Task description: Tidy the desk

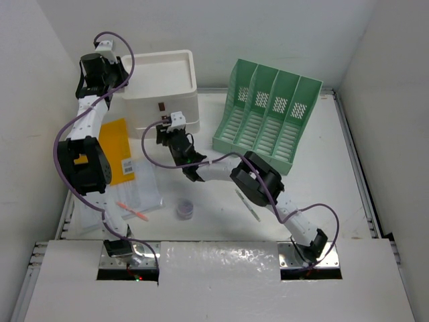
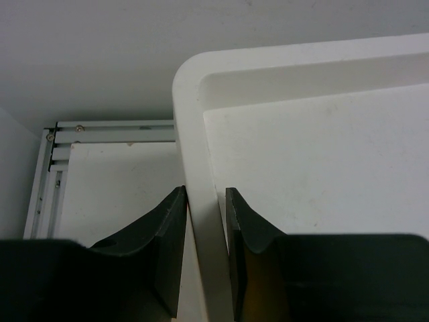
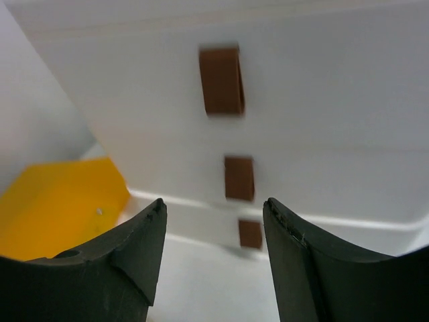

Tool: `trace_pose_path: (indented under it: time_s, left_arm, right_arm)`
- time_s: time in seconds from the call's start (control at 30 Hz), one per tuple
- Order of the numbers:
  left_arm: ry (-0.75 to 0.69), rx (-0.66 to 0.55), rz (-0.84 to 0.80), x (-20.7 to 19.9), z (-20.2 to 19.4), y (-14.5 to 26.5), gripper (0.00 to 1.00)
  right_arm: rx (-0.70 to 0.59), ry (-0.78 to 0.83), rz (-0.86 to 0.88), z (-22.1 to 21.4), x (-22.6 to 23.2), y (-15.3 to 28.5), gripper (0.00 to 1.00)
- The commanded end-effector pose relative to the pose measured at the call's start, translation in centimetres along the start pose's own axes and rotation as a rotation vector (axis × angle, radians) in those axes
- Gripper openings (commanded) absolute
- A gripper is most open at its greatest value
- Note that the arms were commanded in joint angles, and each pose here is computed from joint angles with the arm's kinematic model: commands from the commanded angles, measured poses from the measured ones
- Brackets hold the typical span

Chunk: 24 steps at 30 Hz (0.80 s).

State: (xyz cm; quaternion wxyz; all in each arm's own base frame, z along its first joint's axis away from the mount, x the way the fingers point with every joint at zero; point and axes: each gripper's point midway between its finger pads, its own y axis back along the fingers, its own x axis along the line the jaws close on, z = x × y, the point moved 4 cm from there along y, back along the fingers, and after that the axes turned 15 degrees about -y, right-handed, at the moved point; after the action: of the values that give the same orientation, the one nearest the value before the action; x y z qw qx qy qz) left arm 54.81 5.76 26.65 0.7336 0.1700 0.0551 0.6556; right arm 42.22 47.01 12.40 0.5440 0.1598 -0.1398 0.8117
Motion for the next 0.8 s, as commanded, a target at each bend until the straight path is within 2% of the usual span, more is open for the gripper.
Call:
trace_pose_path:
  time_s: [0.0, 0.23, 0.27, 0.4, 0.63, 0.77]
  left_arm:
    - [0.093, 0.208, -0.251, -6.2, -5.1, 1.0, 0.0]
    - [0.094, 0.209, -0.254, -6.3, -5.2, 1.0, 0.0]
    - [0.096, 0.209, -0.254, -6.3, -5.2, 1.1, 0.0]
    - [0.095, 0.208, -0.254, -6.3, -5.1, 1.0, 0.0]
    - [0.094, 0.202, -0.262, -6.3, -5.0, 1.0, 0.0]
    - [0.093, 0.2, -0.259, -6.3, -4.9, 1.1, 0.0]
  right_arm:
    - [-0.091, -0.054, -0.004, 2.0, 1.4, -1.8, 0.58]
    - [-0.129, -0.005, -0.064, 1.5, 2.0, -5.2, 0.54]
    - [-0.15, -0.009, -0.093, 1.6, 1.5, -5.2, 0.5]
    - [-0.18, 0.003, -0.135, 2.8, 0.6, -5.4, 0.46]
    - [-0.157, 0.025, -0.155, 2.1, 0.1, -5.5, 0.37]
    - [-0.136, 0.014, -0.165, 1.2, -0.5, -5.5, 0.4]
